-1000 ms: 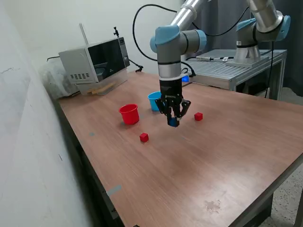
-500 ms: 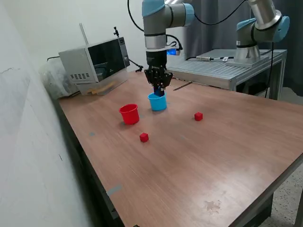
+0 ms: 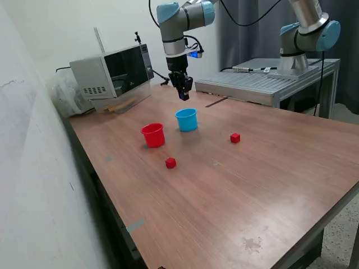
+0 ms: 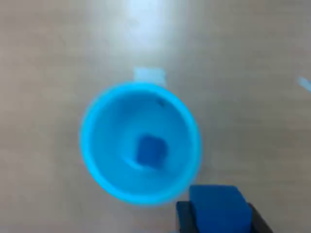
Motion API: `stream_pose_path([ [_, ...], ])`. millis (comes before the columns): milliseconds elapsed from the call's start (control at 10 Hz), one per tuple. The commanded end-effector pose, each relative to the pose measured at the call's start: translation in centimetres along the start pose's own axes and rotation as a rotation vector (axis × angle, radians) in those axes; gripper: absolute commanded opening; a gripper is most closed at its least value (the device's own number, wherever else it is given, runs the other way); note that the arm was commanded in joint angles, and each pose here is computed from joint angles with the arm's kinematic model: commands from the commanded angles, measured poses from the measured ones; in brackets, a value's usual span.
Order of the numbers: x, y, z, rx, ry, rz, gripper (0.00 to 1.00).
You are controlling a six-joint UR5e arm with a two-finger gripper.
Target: Place red objects in the red bin, and blue objects in the blue bin.
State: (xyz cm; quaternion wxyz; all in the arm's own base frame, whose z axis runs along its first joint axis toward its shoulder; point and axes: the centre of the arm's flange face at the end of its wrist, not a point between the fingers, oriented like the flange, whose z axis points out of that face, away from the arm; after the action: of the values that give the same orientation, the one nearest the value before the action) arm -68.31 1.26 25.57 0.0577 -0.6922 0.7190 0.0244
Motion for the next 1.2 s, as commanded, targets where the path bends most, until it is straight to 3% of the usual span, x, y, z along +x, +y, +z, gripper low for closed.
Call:
stream_pose_path([
  [0, -4.0, -1.4, 2.1, 0.064, 0.009, 0.057, 0.00],
  [400, -4.4, -2.1, 4.2, 0.096, 0.022, 0.062, 0.00],
  [500, -4.6, -1.6, 4.6, 0.074, 0.018, 0.064, 1.00],
  [700, -6.6, -1.1, 4.4, 0.026, 0.009, 0.094, 1.00],
  [1100, -4.3, -2.2, 2.2, 0.054, 0.025, 0.071, 1.00],
])
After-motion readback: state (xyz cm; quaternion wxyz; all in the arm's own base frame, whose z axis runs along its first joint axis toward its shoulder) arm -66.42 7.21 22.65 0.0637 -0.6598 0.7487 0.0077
